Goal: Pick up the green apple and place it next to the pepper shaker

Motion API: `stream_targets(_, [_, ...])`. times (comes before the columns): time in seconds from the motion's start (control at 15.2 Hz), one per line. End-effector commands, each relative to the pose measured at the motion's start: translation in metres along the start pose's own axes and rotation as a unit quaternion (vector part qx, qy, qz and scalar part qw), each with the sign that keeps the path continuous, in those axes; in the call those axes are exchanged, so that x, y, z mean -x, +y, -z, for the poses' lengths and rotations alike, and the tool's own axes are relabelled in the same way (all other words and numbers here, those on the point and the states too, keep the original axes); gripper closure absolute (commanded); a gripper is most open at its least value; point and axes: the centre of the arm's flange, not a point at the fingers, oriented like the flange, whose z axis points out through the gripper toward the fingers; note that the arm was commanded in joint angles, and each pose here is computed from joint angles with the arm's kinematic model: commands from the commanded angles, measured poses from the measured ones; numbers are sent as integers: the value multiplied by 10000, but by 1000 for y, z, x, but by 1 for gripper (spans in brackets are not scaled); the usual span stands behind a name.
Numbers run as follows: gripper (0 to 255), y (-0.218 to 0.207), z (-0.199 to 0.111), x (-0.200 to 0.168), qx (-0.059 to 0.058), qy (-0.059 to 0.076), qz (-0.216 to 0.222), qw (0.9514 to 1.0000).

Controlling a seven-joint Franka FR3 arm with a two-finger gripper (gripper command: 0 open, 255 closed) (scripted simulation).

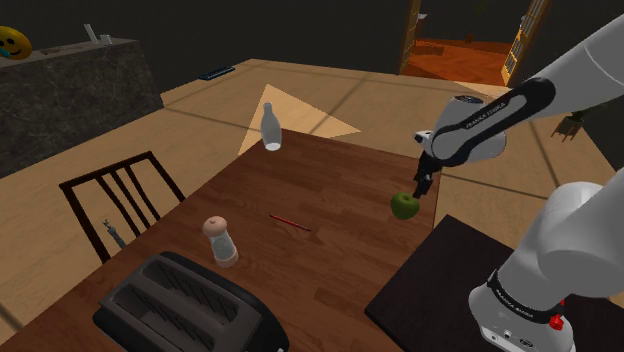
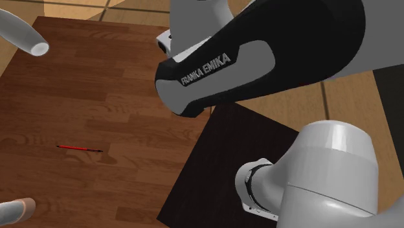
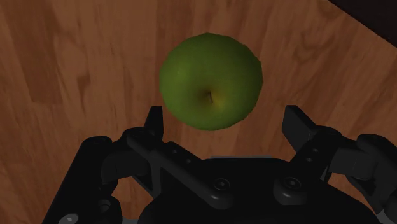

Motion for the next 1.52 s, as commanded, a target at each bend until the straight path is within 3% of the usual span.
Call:
stream_targets(0.0, [0, 3, -11, -1, 25, 15, 31, 10000])
stream_targets(0.33, [0, 3, -41, -1, 26, 16, 31, 10000])
stream_targets(0.86, [0, 3, -41, -1, 25, 15, 31, 10000])
stream_targets(0.92, [255, 3, -41, -1, 25, 15, 31, 10000])
stream_targets(1.45, [255, 3, -41, -1, 25, 15, 31, 10000])
